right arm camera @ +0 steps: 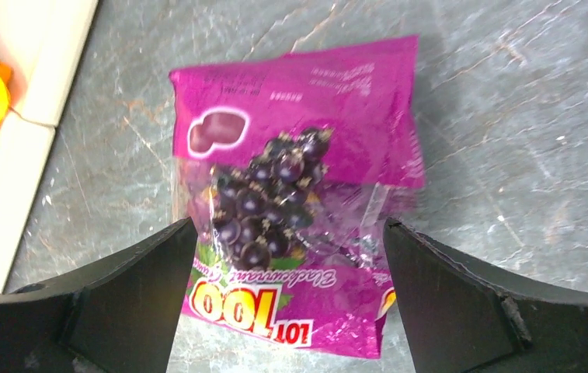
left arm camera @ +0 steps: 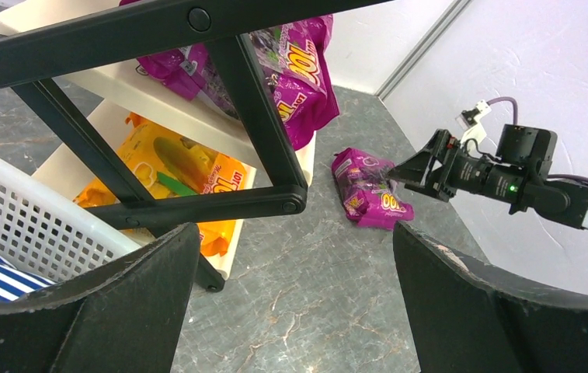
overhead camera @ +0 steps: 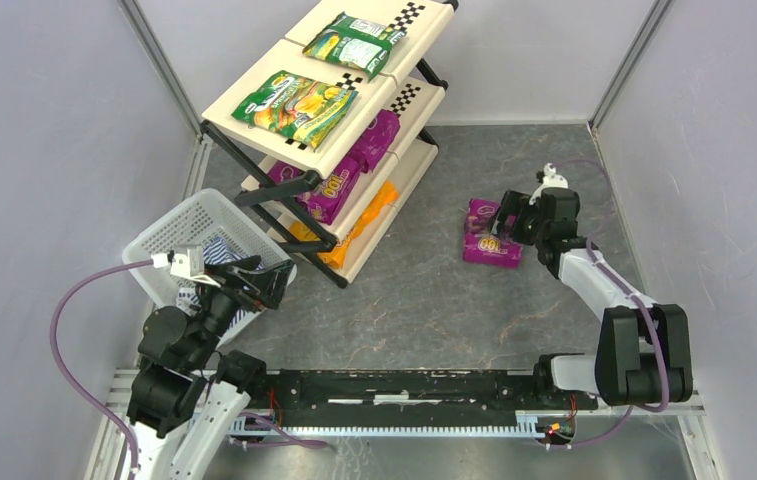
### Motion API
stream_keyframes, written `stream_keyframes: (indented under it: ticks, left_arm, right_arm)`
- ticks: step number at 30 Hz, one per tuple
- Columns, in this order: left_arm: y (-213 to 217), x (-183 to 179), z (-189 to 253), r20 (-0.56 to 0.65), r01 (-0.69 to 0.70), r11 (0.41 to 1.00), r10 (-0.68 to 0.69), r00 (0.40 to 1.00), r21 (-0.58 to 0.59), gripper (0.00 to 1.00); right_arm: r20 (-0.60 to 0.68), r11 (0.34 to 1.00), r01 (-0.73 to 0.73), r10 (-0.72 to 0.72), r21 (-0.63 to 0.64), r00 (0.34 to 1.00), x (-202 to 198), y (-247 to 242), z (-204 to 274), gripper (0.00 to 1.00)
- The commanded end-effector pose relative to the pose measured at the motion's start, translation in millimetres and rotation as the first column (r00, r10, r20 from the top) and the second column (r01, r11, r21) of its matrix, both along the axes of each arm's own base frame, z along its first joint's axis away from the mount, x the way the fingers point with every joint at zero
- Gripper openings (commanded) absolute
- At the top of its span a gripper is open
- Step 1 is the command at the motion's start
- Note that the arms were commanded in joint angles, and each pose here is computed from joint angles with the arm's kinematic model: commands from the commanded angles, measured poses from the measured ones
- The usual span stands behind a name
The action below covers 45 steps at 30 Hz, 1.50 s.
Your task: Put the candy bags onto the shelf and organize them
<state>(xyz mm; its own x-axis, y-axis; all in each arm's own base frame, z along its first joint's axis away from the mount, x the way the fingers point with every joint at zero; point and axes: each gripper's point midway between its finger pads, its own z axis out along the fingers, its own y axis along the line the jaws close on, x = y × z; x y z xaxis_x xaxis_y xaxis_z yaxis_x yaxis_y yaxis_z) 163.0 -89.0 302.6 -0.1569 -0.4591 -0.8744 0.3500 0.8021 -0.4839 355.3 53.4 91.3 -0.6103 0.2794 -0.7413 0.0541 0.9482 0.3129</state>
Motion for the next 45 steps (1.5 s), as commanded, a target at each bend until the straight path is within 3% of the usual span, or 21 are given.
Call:
stream_keyframes:
  ticks: [1,8,11,15,22,24,27,31,35,40,45]
  left_arm:
    - [3,5,3,-0.002,-0.028,1.0,0.028,1.0,-0.013,0.99]
    - [2,9,0,-0.022,-0.028,1.0,0.028,0.999,-0.007,0.99]
    - [1,11,-2,-0.034,-0.029,1.0,0.029,0.999,0.0,0.99]
    - [1,11,-4,-0.041,-0.028,1.0,0.028,0.999,0.001,0.99]
    - [1,12,-4,-0.043,-0.031,1.0,0.031,0.999,0.0,0.99]
    - [0,12,-4,-0.045,-0.03,1.0,0.03,0.999,0.001,0.99]
    - [0,12,-4,-0.046,-0.03,1.0,0.03,0.998,0.002,0.99]
    - [1,12,-4,-0.046,-0.031,1.0,0.031,0.998,0.0,0.98]
    - [4,15,-5,-0.049,-0.054,0.999,0.054,0.997,0.0,0.98]
    - [3,14,-4,-0.047,-0.048,0.999,0.048,0.998,-0.001,0.99]
    - [2,14,-4,-0.048,-0.042,0.999,0.042,0.998,-0.001,0.99]
  right_arm:
    - [0.071,0.993,0.113,-0.115,0.029,0.991,21,-30,26,0.98]
    - [0.026,0.988,0.09,-0.094,0.123,0.995,56,-36,11,0.98]
    - [0.0,0.981,0.004,-0.004,0.195,1.0,75,-18,2,0.98]
    - [0.062,0.95,-0.174,0.164,0.258,0.985,89,28,10,0.97]
    - [0.118,0.79,-0.53,0.521,0.31,0.845,80,144,27,0.97]
    - [0.105,0.765,-0.586,0.581,0.267,0.807,71,158,28,0.96]
    - [0.059,0.797,-0.574,0.574,0.188,0.816,59,149,30,0.96]
    - [0.024,0.899,-0.439,0.439,0.005,0.898,41,103,37,0.97]
    - [0.035,0.956,-0.291,0.292,-0.031,0.956,8,58,33,0.98]
    - [0.063,0.966,-0.169,0.16,0.196,0.985,-27,13,4,0.98]
    - [0.041,0.864,-0.249,0.257,0.437,0.965,-46,40,-18,0.98]
